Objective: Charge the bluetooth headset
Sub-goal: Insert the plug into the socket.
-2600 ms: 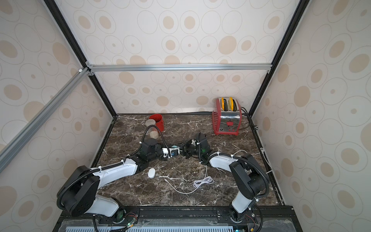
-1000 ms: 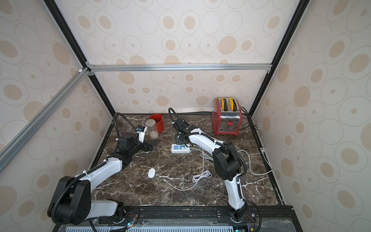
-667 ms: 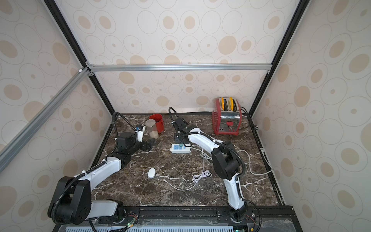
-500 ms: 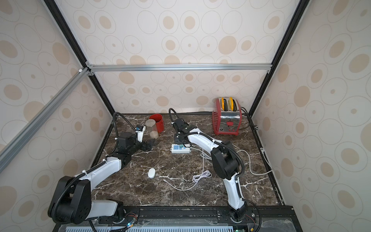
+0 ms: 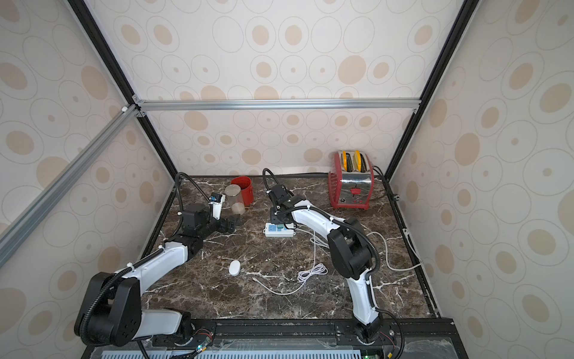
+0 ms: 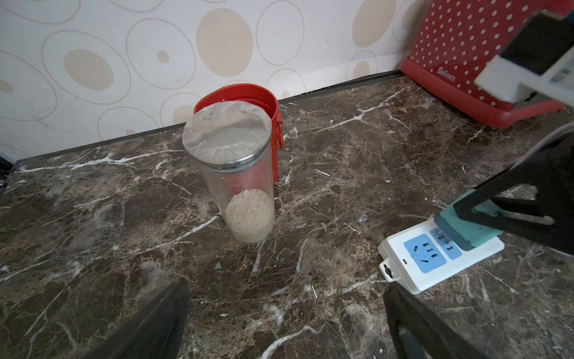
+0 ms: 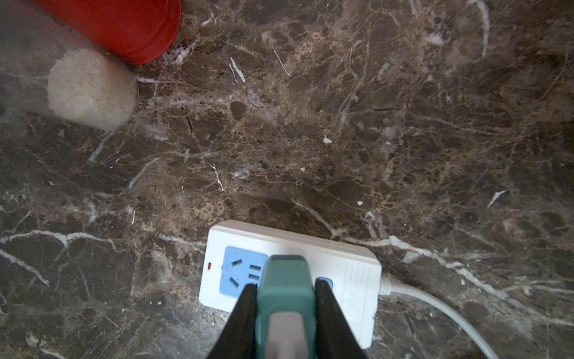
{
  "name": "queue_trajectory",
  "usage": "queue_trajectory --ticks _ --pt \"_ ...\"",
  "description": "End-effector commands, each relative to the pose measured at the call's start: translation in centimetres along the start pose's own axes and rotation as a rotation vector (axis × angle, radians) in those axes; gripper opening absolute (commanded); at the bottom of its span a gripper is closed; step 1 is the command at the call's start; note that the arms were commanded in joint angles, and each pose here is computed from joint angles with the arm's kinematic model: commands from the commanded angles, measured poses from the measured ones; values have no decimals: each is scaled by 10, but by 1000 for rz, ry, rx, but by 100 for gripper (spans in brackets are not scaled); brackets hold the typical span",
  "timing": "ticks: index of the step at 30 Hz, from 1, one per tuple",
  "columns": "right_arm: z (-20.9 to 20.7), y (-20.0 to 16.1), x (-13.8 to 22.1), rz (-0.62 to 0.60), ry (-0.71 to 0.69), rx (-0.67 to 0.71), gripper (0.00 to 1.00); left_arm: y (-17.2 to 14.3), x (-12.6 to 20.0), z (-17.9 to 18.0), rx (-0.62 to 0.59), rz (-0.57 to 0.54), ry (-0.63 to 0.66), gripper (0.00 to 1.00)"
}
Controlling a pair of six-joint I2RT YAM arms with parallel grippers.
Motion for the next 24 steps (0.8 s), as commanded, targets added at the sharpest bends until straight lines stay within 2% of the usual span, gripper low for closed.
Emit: queue_trajectory --ticks 1,7,12,18,24 --pt "-1 -11 8 40 -5 5 0 16 2 2 6 -36 11 99" --pt "-1 -9 17 2 17 1 0 16 2 2 6 -35 12 99" --pt "2 -11 13 33 32 3 0 15 1 2 4 -31 11 99" --pt "1 -10 20 4 40 6 0 16 1 2 4 -30 9 99" --pt "2 -14 12 45 28 4 0 15 1 2 4 -28 9 99"
Point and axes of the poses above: each gripper's point midway between its finger pads, its own x axis back along the fingers, its own z axis along the line the jaws close on, y = z × x, the point moved 9 cm from there along x, back along the fingers, and after that the axes turned 7 degrees about x, right-handed, at the moved point
